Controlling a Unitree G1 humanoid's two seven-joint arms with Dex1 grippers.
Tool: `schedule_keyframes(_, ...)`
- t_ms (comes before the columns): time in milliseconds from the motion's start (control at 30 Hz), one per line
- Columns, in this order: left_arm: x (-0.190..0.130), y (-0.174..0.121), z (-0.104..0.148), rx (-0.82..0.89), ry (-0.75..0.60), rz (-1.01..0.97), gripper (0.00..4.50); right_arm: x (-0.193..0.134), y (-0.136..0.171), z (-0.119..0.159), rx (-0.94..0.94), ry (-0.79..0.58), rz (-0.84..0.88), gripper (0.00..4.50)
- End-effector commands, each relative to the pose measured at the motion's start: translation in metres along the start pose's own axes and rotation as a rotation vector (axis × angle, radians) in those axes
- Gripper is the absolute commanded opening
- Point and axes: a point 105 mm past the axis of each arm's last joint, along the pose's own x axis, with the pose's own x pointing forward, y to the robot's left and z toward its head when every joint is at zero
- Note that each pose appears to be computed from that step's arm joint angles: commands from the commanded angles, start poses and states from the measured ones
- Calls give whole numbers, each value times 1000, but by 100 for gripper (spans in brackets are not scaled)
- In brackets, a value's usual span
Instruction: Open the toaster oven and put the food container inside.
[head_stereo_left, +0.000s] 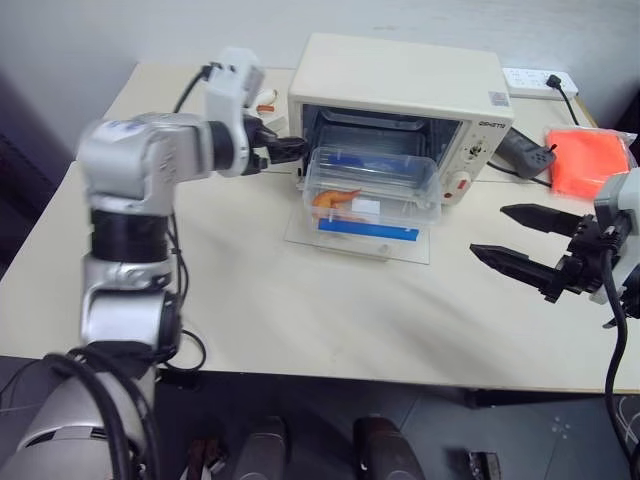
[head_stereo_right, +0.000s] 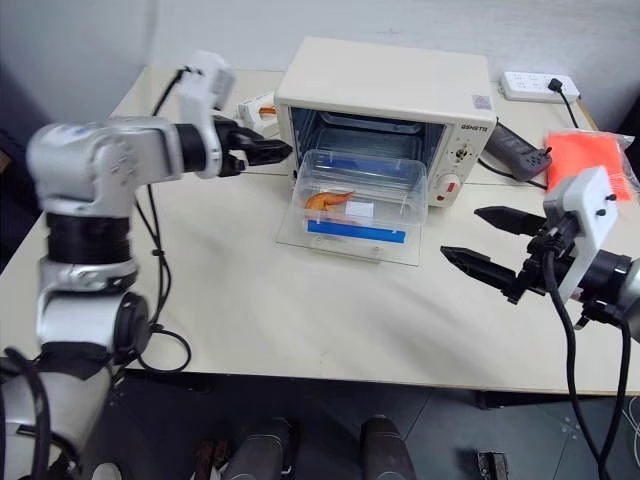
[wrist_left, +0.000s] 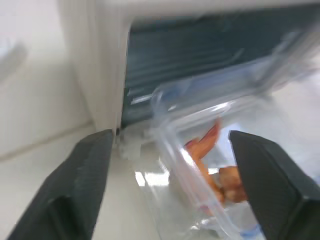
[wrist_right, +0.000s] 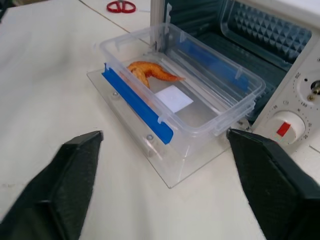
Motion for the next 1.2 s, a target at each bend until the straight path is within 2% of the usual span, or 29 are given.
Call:
schedule_keyframes(33,-34,-36,1,126,-78,-276,245,-3,6,4,-25,-10,32,288)
schedule_keyframes(167,-54,-52,-32,135,22,-430,121,3,14,-1,-3,-5,74,149)
schedule_keyframes(300,-53,-66,-60,160,80,-522,1,18,25,-7,-1,1,146,9)
schedule_keyframes(433,-30,-61,-79,153,88,-506,0,38,28,-17,-19,14,193,4)
schedule_keyframes(567,1,-50,-96,182,122,-433,0,64,13,-35,-63,58,151,4)
schedule_keyframes(767,31,-46,-89,192,64,-424,0,93,9,-44,-139,76,195,4)
schedule_keyframes(1000,54,-35,-87,211,77,-395,0,124,-6,-42,-208,67,180,4)
schedule_keyframes(1067,67,-25,-86,228,84,-342,0,138,-21,-38,-244,54,117,4)
schedule_keyframes(1200,99,8,-62,246,8,-93,0,159,-51,-25,-269,5,-22,4)
